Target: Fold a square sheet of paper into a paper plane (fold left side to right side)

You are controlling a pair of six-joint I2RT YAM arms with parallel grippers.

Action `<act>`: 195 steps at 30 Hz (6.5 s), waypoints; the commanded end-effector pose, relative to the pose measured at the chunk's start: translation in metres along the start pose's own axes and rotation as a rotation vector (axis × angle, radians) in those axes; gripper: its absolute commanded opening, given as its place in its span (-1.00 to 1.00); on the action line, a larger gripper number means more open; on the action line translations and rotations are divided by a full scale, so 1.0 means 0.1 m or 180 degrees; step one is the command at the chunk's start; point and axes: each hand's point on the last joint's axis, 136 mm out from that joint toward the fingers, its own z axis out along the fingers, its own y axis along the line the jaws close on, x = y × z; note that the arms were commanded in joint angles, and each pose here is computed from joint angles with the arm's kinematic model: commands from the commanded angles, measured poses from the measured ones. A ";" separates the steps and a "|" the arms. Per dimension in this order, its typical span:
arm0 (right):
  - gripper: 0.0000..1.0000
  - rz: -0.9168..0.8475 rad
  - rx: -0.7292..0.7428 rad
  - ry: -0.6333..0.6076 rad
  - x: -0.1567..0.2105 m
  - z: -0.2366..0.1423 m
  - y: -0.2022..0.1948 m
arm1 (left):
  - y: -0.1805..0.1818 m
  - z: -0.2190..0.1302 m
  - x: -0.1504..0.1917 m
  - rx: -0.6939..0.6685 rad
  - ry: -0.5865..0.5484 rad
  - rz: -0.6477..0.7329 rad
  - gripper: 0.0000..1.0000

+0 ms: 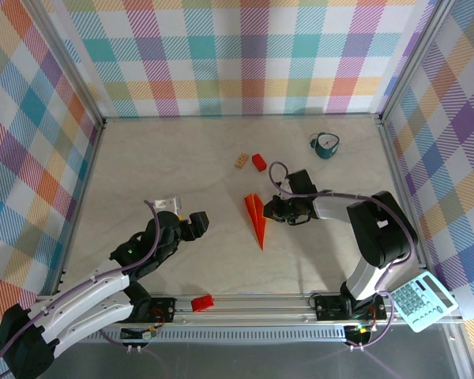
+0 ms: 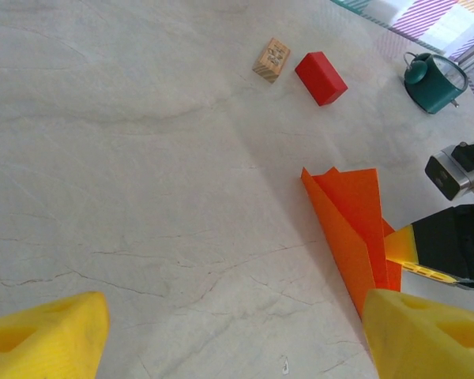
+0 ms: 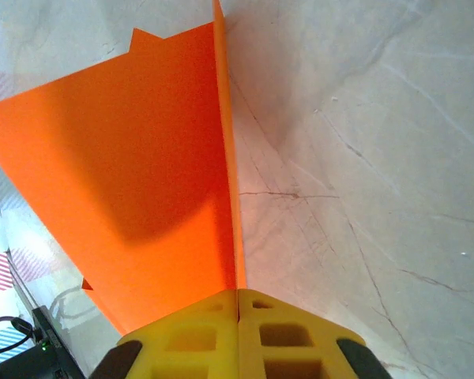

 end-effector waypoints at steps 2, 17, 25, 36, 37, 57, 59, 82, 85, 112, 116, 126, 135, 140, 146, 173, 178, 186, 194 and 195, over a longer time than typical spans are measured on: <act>-0.86 -0.0091 -0.0045 0.0023 -0.02 -0.03 0.08 | 0.01 0.02 -0.02 0.0006 -0.0035 -0.0066 0.67; -0.43 -0.0150 0.0088 -0.0040 -0.06 -0.13 0.10 | -0.01 0.05 -0.02 0.0021 -0.0023 -0.0065 0.69; -0.23 -0.0316 0.0329 -0.0077 -0.02 -0.40 0.20 | -0.02 0.07 -0.04 0.0024 -0.0033 -0.0041 0.70; -0.23 -0.0468 0.0811 0.0426 0.32 -0.41 0.36 | -0.04 0.08 -0.09 0.0032 -0.0041 -0.0009 0.72; -0.23 -0.0475 0.0823 0.0467 0.34 -0.37 0.36 | -0.04 0.08 -0.09 0.0035 -0.0039 -0.0008 0.72; -0.30 -0.0489 0.0993 0.0680 0.32 -0.04 0.29 | 0.01 0.08 -0.06 0.0014 -0.0016 -0.0035 0.73; -0.34 -0.0485 0.1000 0.0703 0.33 -0.02 0.27 | 0.01 0.08 -0.05 0.0010 -0.0013 -0.0034 0.73; -0.67 -0.0533 0.1375 0.0872 0.44 0.16 0.10 | 0.07 0.09 0.01 -0.0020 0.0016 -0.0070 0.74; -0.67 -0.0499 0.1259 0.0881 0.45 0.22 0.16 | 0.08 0.09 0.01 -0.0027 0.0020 -0.0063 0.74; -1.00 -0.0578 0.1688 0.0184 0.00 -0.46 0.34 | -0.48 -0.38 -0.92 0.0042 -0.0085 0.1156 0.85; -1.00 -0.0528 0.1743 0.0134 -0.03 -0.59 0.35 | -0.70 -0.45 -0.99 0.0202 0.0201 0.1454 0.86; -1.00 -0.0346 0.1878 0.0145 -0.03 -0.65 0.22 | -1.11 -0.31 -0.93 0.0832 0.0277 0.2360 0.99; -1.00 -0.0228 0.1985 0.0247 -0.03 -0.57 0.14 | -0.92 0.10 -0.50 0.0947 0.0081 0.2591 0.99; -1.00 -0.0106 0.2044 0.0287 -0.09 -0.42 0.09 | -0.63 0.38 -0.23 0.0666 0.0278 0.2499 0.99; -1.00 -0.0021 0.2054 0.0288 -0.24 -0.19 0.07 | -0.54 0.57 -0.02 0.0592 0.0613 0.2357 0.99; -0.62 0.0127 0.2157 0.0616 -0.14 0.20 -0.27 | -0.53 0.56 -0.02 0.0593 0.0626 0.2452 0.99; -0.49 0.0173 0.2186 0.0627 -0.12 0.22 -0.31 | -0.52 0.56 -0.01 0.0577 0.0648 0.2453 0.99; -0.12 0.0205 0.2313 0.0537 -0.13 0.15 -0.36 | -0.52 0.55 -0.02 0.0568 0.0635 0.2454 0.99; -0.03 0.0213 0.2438 0.0407 -0.17 0.04 -0.36 | -0.53 0.55 -0.03 0.0580 0.0632 0.2461 0.99; -0.03 0.0205 0.2433 0.0398 -0.18 0.04 -0.34 | -0.53 0.55 -0.03 0.0581 0.0628 0.2458 0.99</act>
